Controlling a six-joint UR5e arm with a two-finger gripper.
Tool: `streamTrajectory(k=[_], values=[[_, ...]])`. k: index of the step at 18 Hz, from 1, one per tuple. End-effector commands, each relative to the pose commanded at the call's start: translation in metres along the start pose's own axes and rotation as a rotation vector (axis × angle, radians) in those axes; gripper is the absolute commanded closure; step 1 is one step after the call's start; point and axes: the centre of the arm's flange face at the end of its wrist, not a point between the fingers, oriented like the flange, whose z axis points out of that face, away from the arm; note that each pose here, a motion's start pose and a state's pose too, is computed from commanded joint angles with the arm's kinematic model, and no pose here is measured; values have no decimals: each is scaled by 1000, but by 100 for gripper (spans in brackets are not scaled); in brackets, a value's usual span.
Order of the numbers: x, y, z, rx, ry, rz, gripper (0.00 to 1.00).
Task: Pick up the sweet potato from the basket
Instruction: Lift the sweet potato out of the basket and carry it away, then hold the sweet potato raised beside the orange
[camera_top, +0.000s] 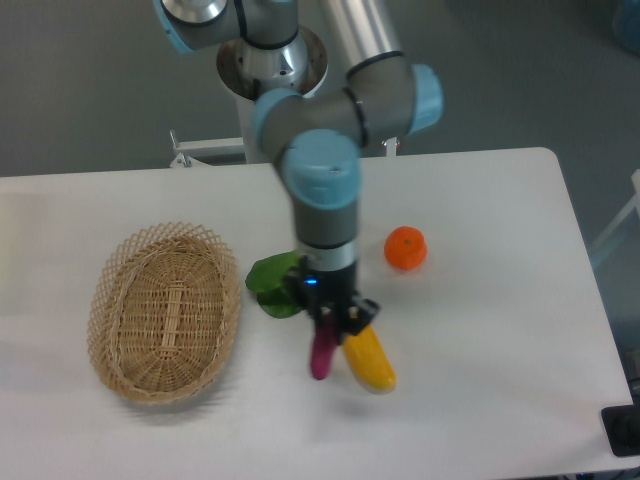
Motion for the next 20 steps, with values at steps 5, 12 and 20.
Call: streamTrajectory(k=[5,12,20], values=[[-51,25,-3,-26,29,31,72],[-110,27,3,-55,91,39,72],[-124,44,5,-53,99,157,70]])
